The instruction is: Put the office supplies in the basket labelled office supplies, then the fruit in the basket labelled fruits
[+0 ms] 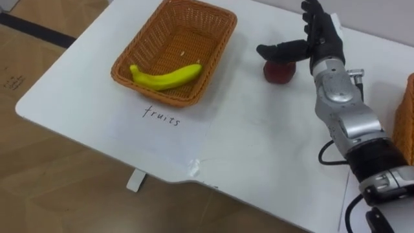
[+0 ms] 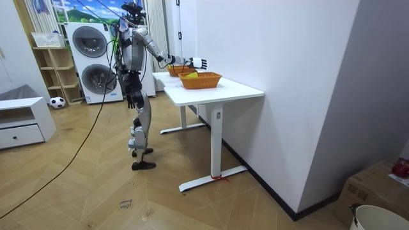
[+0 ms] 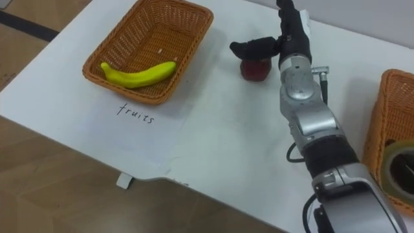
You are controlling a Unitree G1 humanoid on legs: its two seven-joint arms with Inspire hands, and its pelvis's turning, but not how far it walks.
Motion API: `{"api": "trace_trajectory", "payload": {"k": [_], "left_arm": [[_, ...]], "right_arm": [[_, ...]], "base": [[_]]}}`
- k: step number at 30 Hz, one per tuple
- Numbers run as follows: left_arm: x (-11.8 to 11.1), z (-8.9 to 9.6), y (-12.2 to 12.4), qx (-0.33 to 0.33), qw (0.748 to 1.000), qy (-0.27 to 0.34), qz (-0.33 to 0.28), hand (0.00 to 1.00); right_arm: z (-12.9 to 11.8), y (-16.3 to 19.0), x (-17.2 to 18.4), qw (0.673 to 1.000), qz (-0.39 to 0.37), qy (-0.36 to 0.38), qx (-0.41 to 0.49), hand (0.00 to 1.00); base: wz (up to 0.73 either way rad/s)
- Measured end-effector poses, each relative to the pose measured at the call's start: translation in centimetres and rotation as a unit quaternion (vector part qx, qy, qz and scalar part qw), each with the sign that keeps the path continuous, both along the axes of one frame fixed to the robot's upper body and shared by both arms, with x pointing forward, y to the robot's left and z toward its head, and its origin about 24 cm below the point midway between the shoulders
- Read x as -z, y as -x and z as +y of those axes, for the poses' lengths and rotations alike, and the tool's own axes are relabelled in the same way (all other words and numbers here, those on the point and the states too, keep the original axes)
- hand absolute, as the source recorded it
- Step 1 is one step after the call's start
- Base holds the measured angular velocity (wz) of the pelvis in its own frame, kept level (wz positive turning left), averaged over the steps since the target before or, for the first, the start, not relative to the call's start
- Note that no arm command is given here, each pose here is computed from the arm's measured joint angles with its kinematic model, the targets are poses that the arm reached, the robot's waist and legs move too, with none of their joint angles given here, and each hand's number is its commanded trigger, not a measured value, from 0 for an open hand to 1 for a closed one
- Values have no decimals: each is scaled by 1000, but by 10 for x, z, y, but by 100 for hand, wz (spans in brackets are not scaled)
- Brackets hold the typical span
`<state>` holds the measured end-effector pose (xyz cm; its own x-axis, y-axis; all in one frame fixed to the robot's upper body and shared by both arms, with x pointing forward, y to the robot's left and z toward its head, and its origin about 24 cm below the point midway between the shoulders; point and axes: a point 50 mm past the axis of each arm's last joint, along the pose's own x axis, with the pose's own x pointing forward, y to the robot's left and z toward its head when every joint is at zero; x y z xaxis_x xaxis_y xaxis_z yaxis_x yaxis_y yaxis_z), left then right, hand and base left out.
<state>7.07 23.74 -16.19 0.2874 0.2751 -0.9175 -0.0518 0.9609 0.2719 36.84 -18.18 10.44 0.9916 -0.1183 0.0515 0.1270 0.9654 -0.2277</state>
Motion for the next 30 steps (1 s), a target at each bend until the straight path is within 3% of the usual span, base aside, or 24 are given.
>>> {"api": "trace_trajectory", "payload": {"k": [30], "left_arm": [[-1,-3,-9,-3,1000,11,-19,0]], "right_arm": [[-6,4,27,995,48,83,-8,0]], "base": [[0]]}}
